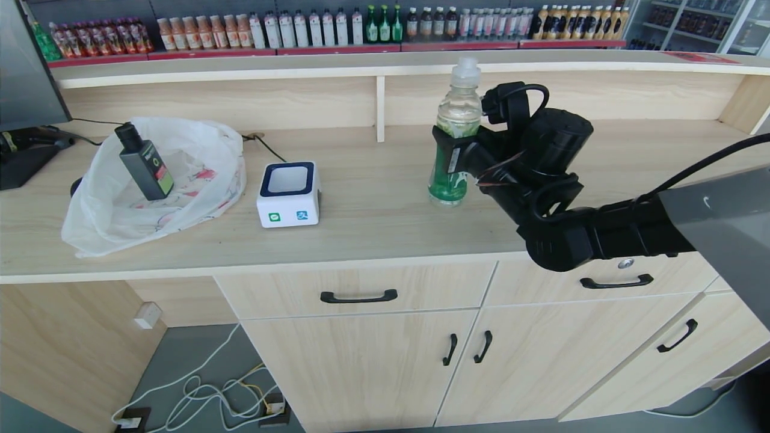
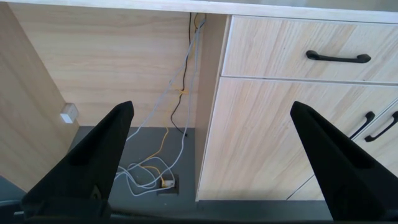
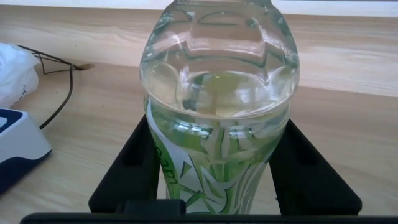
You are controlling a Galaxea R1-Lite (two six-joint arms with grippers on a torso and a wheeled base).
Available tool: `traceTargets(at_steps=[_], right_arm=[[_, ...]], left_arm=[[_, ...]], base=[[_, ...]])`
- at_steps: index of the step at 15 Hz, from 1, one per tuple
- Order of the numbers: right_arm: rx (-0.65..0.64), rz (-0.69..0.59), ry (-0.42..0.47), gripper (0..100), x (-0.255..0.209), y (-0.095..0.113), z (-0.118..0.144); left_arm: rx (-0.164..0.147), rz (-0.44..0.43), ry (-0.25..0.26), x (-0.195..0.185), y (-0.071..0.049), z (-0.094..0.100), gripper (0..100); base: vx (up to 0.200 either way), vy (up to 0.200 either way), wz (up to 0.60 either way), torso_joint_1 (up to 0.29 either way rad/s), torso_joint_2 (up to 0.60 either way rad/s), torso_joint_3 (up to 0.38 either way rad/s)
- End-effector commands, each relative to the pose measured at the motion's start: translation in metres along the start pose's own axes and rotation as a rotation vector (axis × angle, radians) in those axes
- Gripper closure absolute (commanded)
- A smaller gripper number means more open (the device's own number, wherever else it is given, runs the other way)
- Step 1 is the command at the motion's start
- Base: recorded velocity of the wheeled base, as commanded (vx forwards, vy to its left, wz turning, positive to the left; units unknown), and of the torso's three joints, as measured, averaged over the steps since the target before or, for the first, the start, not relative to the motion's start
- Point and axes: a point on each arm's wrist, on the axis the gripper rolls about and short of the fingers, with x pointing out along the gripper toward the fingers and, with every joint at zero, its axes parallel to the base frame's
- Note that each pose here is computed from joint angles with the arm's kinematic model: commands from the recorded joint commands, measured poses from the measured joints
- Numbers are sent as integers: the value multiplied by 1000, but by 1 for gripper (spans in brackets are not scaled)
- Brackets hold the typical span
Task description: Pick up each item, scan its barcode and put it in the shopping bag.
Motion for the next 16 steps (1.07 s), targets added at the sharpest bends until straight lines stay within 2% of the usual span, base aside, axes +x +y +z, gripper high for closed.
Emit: traceTargets(at_steps=[1,4,8,13,16], right_arm=[[1,-3,-28,100,-2,-1,13],[3,-5,-47,100,-4,-3,23],[11,-6,-104,100,-14,-3,55],[11,10,-99,100,-47,-2,77],[6,8,-128,100,-66,-6,89]], left_arm=[[0,0,0,0,0,0,0],[0,0,0,0,0,0,0],[0,0,0,0,0,0,0],[0,0,0,0,0,0,0],[0,0,0,0,0,0,0]], base=[[0,0,0,0,0,0],[0,0,0,0,0,0],[0,0,0,0,0,0],[0,0,0,0,0,0],[0,0,0,0,0,0]])
